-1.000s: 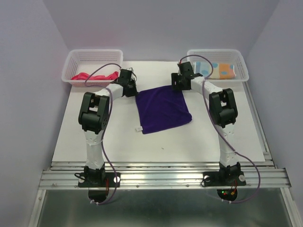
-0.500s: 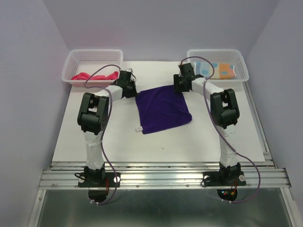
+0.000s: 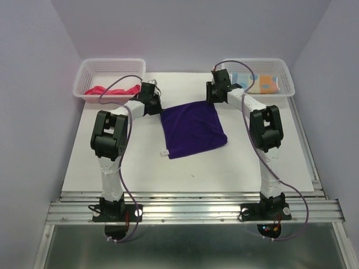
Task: Fold and stack the towels
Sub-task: Fold the towel
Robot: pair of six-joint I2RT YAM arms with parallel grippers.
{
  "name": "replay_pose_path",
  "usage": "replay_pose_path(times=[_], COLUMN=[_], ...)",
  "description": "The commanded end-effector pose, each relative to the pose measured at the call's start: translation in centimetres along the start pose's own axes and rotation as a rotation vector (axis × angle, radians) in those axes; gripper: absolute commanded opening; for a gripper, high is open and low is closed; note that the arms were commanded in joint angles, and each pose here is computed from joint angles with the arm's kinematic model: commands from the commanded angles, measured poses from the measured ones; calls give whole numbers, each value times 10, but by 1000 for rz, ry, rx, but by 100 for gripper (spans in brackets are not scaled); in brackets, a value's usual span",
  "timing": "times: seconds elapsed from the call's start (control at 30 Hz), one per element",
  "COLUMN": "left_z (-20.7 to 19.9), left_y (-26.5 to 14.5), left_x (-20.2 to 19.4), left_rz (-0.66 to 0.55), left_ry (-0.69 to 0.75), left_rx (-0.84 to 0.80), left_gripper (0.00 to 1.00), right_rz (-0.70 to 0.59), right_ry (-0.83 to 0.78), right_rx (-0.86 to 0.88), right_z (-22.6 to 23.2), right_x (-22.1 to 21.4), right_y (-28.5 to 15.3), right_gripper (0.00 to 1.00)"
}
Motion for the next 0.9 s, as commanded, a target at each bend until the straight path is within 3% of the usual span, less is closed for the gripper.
replay_pose_path(times=[0.0,0.13,0.23,0.43,0.67,0.87], left_z=[1,1,2,2,1,3], left_y=[-23,-24,-24,-24,-25,-27], left_x=[26,28,28,28,29,36], left_rz=[-74,-79,-79,-80,-81,-94], left_ry=[13,13,15,15,19,28], left_rx=[4,-4,-3,-7,-15,-9], left_gripper=[0,0,0,0,0,0], right_rz=[-34,-22,-22,-25,-6,-61], right_ry=[-15,-10,-1,-19,-30,-32], right_rx=[2,-9,-56,-74,-30,-28], right_z=[7,5,-2,-6,0,2], right_x=[15,10,9,7,5,19], right_y=[1,3,3,5,7,3], right_gripper=[40,35,44,43,29,1])
Point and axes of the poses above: each gripper's point midway between its finger pads, its own y axis out along the fingers, its own z axis along the line the jaws close on, x = y × z, the point moved 4 cm from there along -y, back along the fingers, and after that the axes turned 11 degrees about y, right-handed, at the moved point
